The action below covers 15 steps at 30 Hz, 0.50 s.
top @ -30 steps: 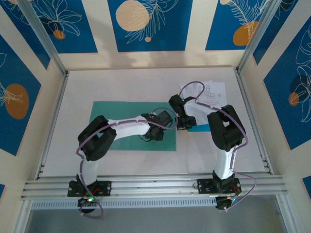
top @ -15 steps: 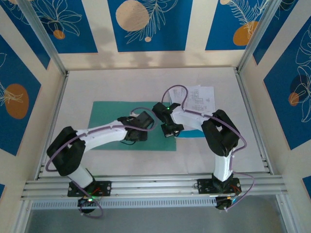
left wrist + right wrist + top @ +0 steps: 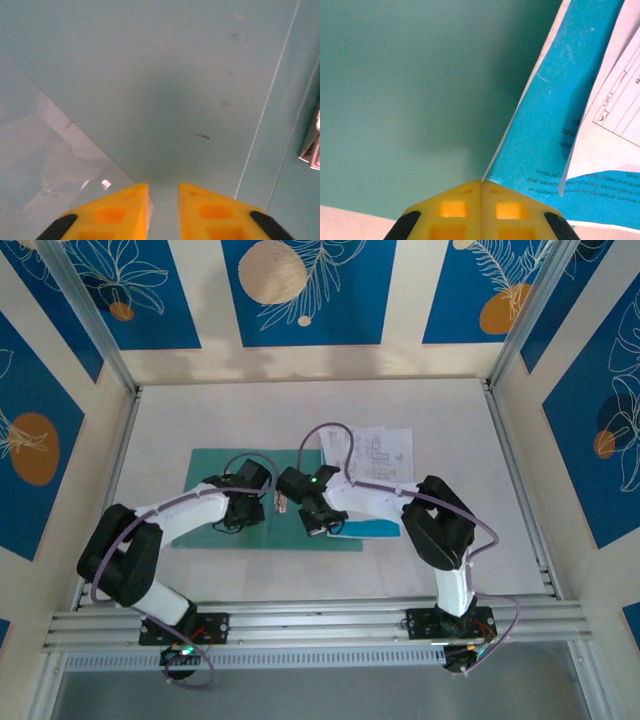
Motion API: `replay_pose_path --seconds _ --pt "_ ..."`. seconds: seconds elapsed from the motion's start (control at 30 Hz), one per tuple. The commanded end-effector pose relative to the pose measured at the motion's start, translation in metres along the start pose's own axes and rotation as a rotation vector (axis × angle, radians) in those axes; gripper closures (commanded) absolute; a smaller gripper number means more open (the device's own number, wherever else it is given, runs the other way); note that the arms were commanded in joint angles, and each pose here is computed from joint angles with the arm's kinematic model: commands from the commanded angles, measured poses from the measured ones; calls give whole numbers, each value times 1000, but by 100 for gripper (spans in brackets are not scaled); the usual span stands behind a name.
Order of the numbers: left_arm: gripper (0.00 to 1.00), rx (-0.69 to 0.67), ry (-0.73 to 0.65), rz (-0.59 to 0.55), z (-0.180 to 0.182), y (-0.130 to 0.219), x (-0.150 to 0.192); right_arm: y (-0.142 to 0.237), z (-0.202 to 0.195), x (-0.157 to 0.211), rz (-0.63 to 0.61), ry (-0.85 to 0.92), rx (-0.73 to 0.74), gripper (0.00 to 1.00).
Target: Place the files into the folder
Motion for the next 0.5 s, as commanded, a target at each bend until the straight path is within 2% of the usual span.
replay_pose_path --seconds 0.0,0.2,0.47 --pt "83 30 -38 78 -5 -21 14 -2 20 1 31 -9 -26 100" --pt "89 147 35 120 -13 -37 30 1 50 -2 18 11 -86 100" --pt "90 235 88 155 -21 -45 42 -2 66 1 19 3 -146 100"
Point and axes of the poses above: each hand's point on the last joint's axis, 136 mm out from that joint toward the fingers, its own y axis back along the fingers, its own z axis along the line the jaws close on, x = y × z, the point moved 4 cm from there along y, back along the fingers, and after that the axes turned 12 degrees about y, right-handed, at the moved point
